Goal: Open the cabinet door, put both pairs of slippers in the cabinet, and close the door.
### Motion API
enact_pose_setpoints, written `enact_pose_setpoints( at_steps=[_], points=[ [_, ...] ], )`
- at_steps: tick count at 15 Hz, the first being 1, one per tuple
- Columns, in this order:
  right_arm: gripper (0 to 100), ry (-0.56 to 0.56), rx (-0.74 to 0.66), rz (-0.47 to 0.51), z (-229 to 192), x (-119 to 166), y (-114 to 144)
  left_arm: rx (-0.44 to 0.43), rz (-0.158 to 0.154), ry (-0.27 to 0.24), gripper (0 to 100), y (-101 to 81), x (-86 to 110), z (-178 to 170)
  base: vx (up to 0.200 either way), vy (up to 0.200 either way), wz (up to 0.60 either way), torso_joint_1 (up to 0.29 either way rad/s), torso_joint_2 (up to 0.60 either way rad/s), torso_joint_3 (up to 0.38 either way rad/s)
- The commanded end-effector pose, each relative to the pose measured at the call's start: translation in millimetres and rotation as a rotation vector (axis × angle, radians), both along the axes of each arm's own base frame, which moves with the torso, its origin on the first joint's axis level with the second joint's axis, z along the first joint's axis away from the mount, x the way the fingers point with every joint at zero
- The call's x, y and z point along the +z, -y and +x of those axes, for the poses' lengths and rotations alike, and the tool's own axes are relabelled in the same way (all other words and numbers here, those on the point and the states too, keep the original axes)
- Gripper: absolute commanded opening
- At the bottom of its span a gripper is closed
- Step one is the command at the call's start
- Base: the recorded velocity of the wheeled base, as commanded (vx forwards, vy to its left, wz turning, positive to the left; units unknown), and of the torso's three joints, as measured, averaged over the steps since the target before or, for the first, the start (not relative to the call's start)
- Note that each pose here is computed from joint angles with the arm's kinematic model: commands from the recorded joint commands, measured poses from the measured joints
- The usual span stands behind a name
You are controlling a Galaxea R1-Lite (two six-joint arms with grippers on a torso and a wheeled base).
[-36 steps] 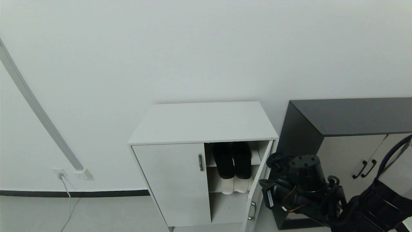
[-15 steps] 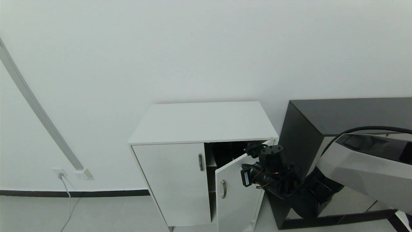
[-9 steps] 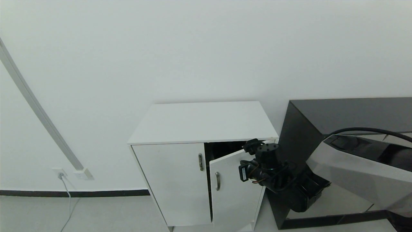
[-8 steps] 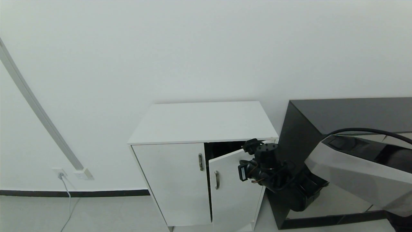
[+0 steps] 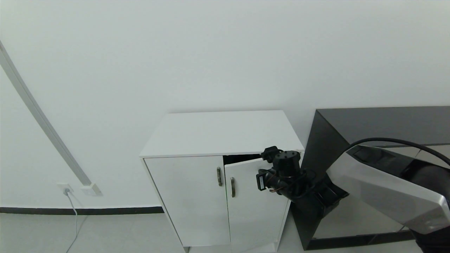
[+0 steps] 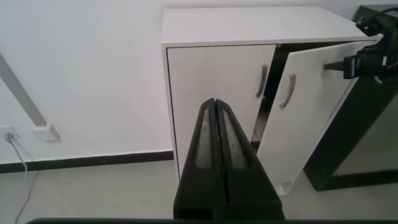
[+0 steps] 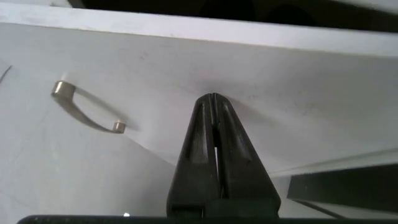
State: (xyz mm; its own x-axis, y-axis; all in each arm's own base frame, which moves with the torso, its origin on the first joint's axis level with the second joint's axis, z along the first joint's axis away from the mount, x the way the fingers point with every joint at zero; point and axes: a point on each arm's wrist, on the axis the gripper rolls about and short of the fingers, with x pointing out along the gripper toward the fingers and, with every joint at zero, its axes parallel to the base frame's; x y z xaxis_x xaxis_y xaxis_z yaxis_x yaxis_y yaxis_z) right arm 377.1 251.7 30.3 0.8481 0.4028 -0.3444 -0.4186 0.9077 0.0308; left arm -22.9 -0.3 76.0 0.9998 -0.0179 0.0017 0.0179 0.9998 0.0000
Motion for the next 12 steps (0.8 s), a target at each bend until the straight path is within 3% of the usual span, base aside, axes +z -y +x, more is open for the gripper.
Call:
enact_pose_setpoints(
  at_steps=[1, 12],
  points=[
    [0, 0.003, -0.005, 0.003, 5, 2, -1, 0.001, 0.0, -0.002, 0, 0.0, 0.0, 0, 0.0, 0.0, 0.0, 0.0, 0.0, 0.0],
    [0, 0.003, -0.048, 0.003, 26, 2, 9, 0.001, 0.0, -0.002, 0, 0.0, 0.0, 0, 0.0, 0.0, 0.0, 0.0, 0.0, 0.0]
  ],
)
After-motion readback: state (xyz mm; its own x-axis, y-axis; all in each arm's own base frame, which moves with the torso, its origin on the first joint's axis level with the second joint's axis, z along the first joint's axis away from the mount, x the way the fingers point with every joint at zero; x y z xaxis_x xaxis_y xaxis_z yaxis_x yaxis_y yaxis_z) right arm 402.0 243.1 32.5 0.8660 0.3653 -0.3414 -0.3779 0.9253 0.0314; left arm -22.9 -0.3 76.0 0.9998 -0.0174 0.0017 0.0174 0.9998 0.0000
